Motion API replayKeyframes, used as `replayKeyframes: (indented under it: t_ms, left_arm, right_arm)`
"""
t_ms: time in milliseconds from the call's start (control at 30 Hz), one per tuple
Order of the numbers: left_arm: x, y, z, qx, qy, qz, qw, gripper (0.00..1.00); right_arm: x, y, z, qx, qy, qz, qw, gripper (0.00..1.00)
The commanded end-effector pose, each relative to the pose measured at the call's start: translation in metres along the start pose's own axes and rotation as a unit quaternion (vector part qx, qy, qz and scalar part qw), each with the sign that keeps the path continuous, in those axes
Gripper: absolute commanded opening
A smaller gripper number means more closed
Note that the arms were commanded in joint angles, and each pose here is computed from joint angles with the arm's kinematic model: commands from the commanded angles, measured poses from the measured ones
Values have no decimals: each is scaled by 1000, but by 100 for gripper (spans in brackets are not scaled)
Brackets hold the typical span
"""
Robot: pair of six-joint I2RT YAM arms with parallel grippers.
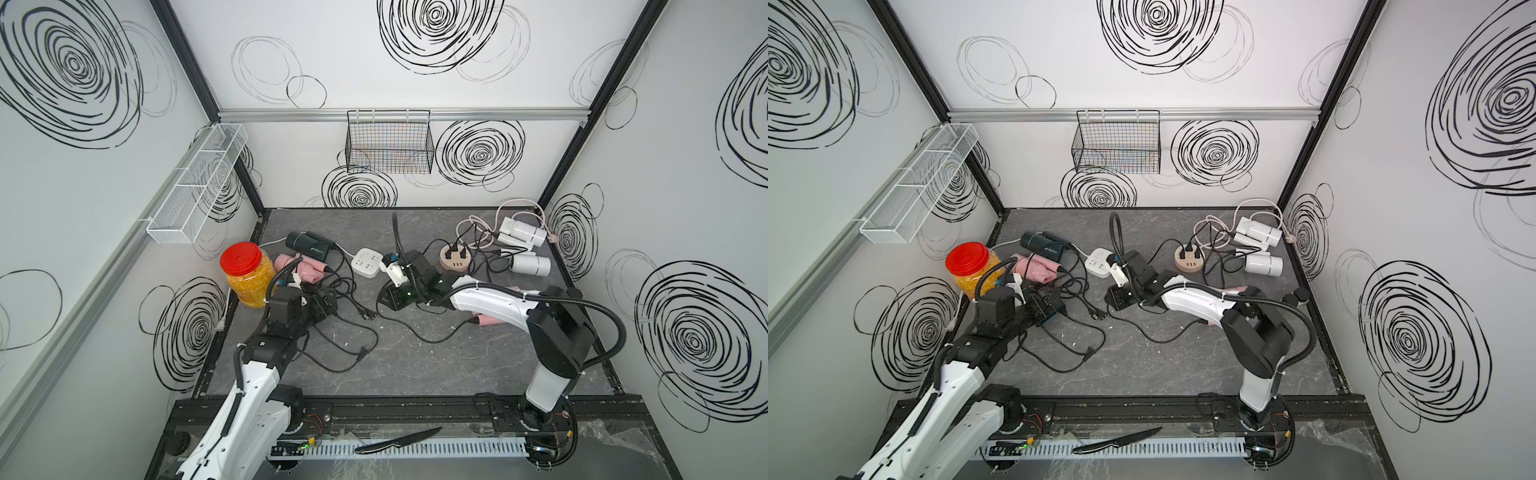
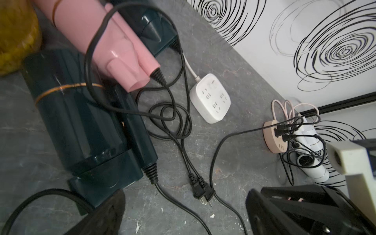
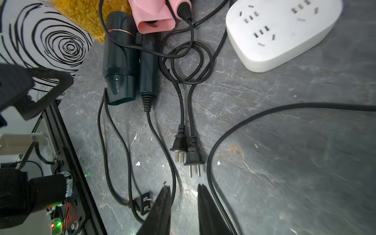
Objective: Charge the blow dryers
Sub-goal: Adjust the plug at the center of the board.
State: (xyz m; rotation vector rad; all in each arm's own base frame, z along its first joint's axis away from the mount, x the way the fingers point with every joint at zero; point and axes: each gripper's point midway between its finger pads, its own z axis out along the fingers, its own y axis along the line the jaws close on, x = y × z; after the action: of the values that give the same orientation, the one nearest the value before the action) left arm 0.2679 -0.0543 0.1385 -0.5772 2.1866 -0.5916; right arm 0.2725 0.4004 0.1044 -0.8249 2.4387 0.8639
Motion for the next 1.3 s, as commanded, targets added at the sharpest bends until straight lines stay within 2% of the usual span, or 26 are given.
replayKeyframes:
  t_ms: [0,267,500,600,733,833,1067,1267]
  left_arm:
    - [-20,-21,1,44,-28,5,999,97]
    - [-14,-22,11,54,-3,57,997,97]
    - [-30,-13,-1,45,-28,40,998,96]
    - [-42,-7,-6,40,-47,23,998,95]
    - [-75,-11,-10,43,-70,24,996,90]
    - [-93,-8,2,21,-55,27,998,90]
    - [-147,-21,39,14,-75,17,997,90]
    - [-173,-18,98,-88,-42,76,992,91]
  right_arm:
    - [16,-10,24,31,49,21,998,23]
    - [27,-18,54,65,83,18,994,22]
    - [22,-11,59,61,84,0,995,28]
    - [21,-16,64,77,85,-6,993,30]
    - [19,-22,68,88,81,-9,993,28]
    - [20,-20,72,84,87,-16,993,27]
    - [11,-27,67,100,63,-5,993,25]
    - [-3,-23,50,88,31,3,996,24]
